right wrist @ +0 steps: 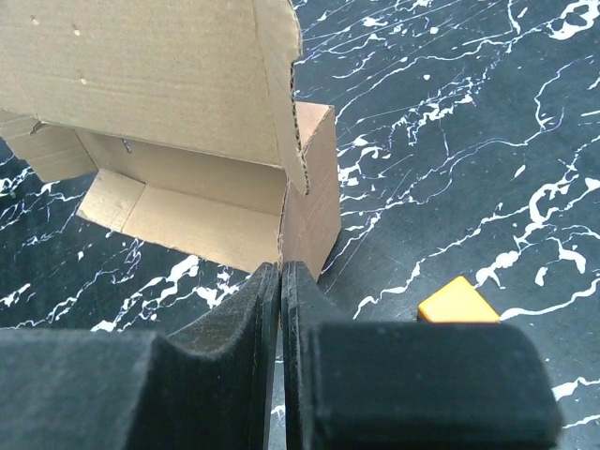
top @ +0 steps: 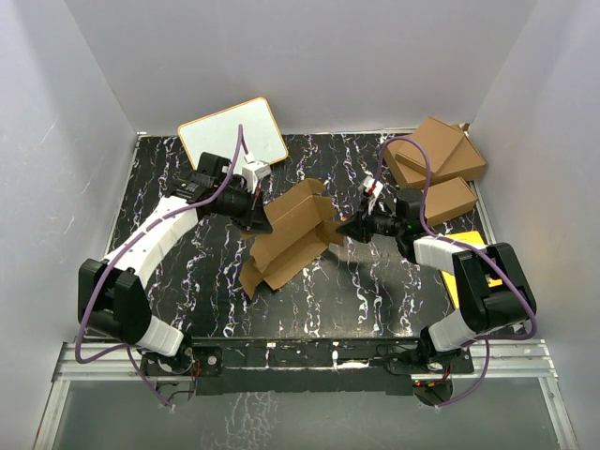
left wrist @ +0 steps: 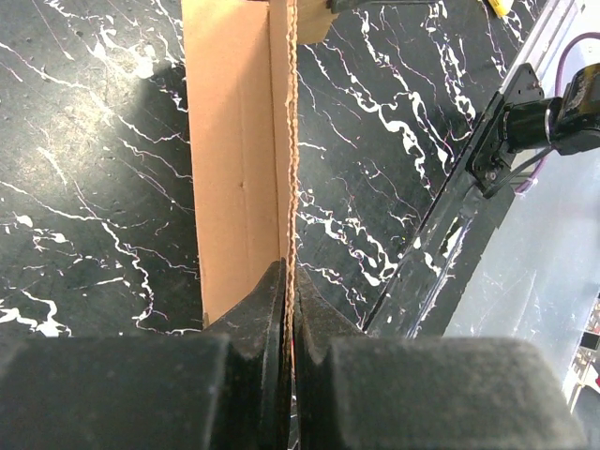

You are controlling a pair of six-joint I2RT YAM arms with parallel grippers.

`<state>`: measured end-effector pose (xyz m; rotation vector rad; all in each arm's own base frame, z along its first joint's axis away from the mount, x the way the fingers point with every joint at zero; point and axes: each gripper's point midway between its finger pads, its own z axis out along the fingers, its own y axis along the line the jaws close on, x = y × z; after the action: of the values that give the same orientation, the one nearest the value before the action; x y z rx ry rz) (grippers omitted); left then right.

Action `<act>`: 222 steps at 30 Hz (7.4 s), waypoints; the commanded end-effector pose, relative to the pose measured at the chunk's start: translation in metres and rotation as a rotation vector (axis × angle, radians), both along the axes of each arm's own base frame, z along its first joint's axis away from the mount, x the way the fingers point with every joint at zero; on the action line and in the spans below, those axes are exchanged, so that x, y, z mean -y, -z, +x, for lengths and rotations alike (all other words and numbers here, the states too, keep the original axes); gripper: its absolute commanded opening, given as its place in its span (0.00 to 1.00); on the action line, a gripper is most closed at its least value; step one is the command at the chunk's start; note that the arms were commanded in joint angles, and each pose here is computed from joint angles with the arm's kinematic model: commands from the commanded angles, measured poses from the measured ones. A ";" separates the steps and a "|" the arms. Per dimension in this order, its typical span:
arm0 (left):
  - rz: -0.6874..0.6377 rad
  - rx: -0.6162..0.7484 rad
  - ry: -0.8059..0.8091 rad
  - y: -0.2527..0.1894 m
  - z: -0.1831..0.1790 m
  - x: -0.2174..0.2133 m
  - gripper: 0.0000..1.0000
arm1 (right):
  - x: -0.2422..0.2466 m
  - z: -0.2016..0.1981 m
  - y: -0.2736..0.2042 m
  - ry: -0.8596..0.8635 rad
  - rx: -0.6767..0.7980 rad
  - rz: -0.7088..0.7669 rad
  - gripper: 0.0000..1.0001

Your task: Fold the paper box

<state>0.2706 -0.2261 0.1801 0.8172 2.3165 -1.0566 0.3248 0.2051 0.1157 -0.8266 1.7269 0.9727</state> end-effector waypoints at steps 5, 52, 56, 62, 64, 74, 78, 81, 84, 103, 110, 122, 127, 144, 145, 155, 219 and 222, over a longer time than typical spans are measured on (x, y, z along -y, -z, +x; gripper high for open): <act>-0.047 0.015 0.041 -0.013 -0.021 0.008 0.00 | 0.000 -0.014 0.001 -0.054 -0.004 -0.032 0.11; 0.013 -0.006 0.057 0.007 -0.034 0.009 0.00 | 0.053 0.094 -0.026 -0.167 0.160 -0.121 0.40; 0.013 0.001 0.058 0.006 -0.035 0.009 0.00 | 0.031 0.096 -0.004 -0.257 0.164 -0.160 0.43; 0.009 0.014 0.059 0.003 -0.036 0.008 0.00 | 0.023 0.073 0.012 -0.420 0.325 -0.202 0.54; 0.010 0.012 0.060 0.004 -0.036 0.008 0.00 | 0.022 0.062 0.014 -0.476 0.381 -0.201 0.60; 0.009 0.022 0.064 0.005 -0.036 0.008 0.00 | 0.007 0.040 0.016 -0.642 0.580 -0.171 0.69; 0.004 0.024 0.063 0.005 -0.036 0.008 0.00 | 0.002 0.039 0.017 -0.677 0.577 -0.161 0.68; 0.002 0.022 0.062 0.007 -0.036 0.008 0.00 | -0.002 0.034 0.018 -0.689 0.578 -0.149 0.66; 0.003 0.023 0.061 0.008 -0.036 0.008 0.00 | -0.006 0.027 0.021 -0.705 0.576 -0.145 0.62; -0.015 0.051 0.048 0.007 -0.038 0.007 0.00 | -0.017 0.015 0.019 -0.605 0.608 -0.197 0.52; -0.016 0.055 0.038 0.008 -0.039 0.006 0.00 | -0.022 0.008 0.024 -0.590 0.599 -0.204 0.51; -0.007 0.052 0.018 0.012 -0.037 0.005 0.00 | -0.028 0.005 0.018 -0.535 0.601 -0.193 0.45; -0.003 0.052 0.015 0.013 -0.037 0.004 0.00 | -0.028 0.011 0.015 -0.483 0.590 -0.193 0.50; 0.005 0.057 0.000 0.016 -0.031 0.004 0.00 | -0.048 0.007 0.016 -0.476 0.560 -0.178 0.42; 0.005 0.057 -0.001 0.015 -0.031 0.004 0.00 | -0.048 0.007 0.017 -0.474 0.561 -0.180 0.42; -0.024 0.059 -0.029 0.008 -0.026 0.003 0.00 | -0.058 0.007 0.022 -0.467 0.560 -0.211 0.41; -0.322 -0.051 -0.293 -0.035 -0.005 -0.001 0.53 | -0.017 -0.008 0.001 -0.357 -0.053 -0.514 0.08; -0.347 -0.059 -0.308 -0.029 -0.007 -0.001 0.59 | -0.003 -0.018 -0.003 -0.338 -0.120 -0.582 0.08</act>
<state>0.2629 -0.2218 0.2006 0.3486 2.1932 -1.2375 0.3376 0.2331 0.1035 -1.4474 1.8844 0.7864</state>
